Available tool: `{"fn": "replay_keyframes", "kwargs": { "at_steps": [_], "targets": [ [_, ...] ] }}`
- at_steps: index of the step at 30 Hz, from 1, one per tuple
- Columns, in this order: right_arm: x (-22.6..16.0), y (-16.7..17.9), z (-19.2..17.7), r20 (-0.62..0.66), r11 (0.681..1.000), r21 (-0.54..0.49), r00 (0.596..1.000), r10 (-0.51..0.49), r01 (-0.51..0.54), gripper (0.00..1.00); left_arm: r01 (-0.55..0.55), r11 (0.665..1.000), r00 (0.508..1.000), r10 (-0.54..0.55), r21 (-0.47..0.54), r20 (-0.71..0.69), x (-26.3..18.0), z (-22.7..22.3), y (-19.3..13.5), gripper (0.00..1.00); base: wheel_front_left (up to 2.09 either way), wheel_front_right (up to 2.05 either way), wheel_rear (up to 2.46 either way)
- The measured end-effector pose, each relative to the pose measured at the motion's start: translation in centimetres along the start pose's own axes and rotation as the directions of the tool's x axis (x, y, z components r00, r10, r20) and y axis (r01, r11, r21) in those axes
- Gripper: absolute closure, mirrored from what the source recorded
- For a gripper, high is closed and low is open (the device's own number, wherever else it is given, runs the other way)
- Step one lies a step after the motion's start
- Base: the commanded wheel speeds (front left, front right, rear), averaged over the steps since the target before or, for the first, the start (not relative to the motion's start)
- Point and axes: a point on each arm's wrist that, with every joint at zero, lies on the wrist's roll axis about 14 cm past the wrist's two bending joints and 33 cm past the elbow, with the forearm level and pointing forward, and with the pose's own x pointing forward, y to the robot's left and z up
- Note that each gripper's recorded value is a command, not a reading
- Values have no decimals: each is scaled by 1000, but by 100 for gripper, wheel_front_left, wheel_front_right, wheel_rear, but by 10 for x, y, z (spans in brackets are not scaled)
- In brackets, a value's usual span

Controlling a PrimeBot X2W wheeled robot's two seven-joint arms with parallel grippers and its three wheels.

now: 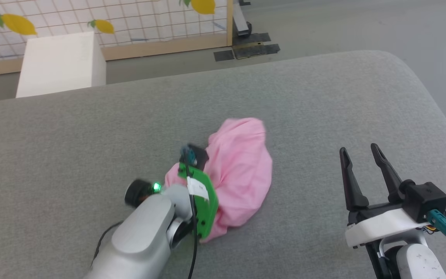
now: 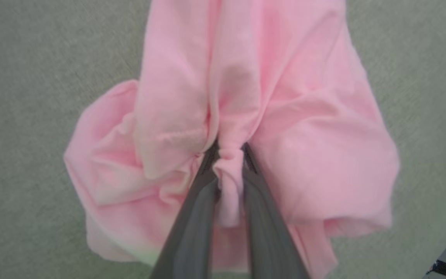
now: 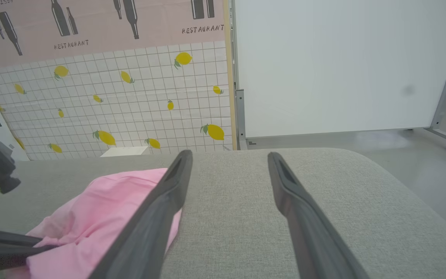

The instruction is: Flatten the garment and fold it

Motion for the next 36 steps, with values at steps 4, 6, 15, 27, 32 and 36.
{"fn": "replay_keyframes", "kwargs": {
  "at_steps": [4,6,15,27,32,36],
  "targets": [
    [-3,-6,0,-3,1000,-4,1000,-19,19,0,25,1000,988,-27,-13,-150,5,-28,-4,100,0,0,0],
    [-4,-8,-1,-7,1000,-4,1000,-25,25,0,26,999,990,-29,-20,-136,5,-24,-3,0,0,0,0],
    [2,5,-1,0,1000,7,1000,15,-15,0,-111,987,824,157,-116,544,-46,99,37,0,0,0,0],
    [8,26,9,24,997,5,997,78,-78,0,-281,912,416,397,-300,818,-172,109,102,0,0,0,0],
    [12,35,11,29,994,2,994,108,-108,0,-338,865,400,489,-371,775,-193,65,117,0,0,0,0],
    [13,40,12,33,993,3,992,121,-122,0,-379,827,393,549,-415,737,-206,34,121,0,0,0,0]
  ]
}}
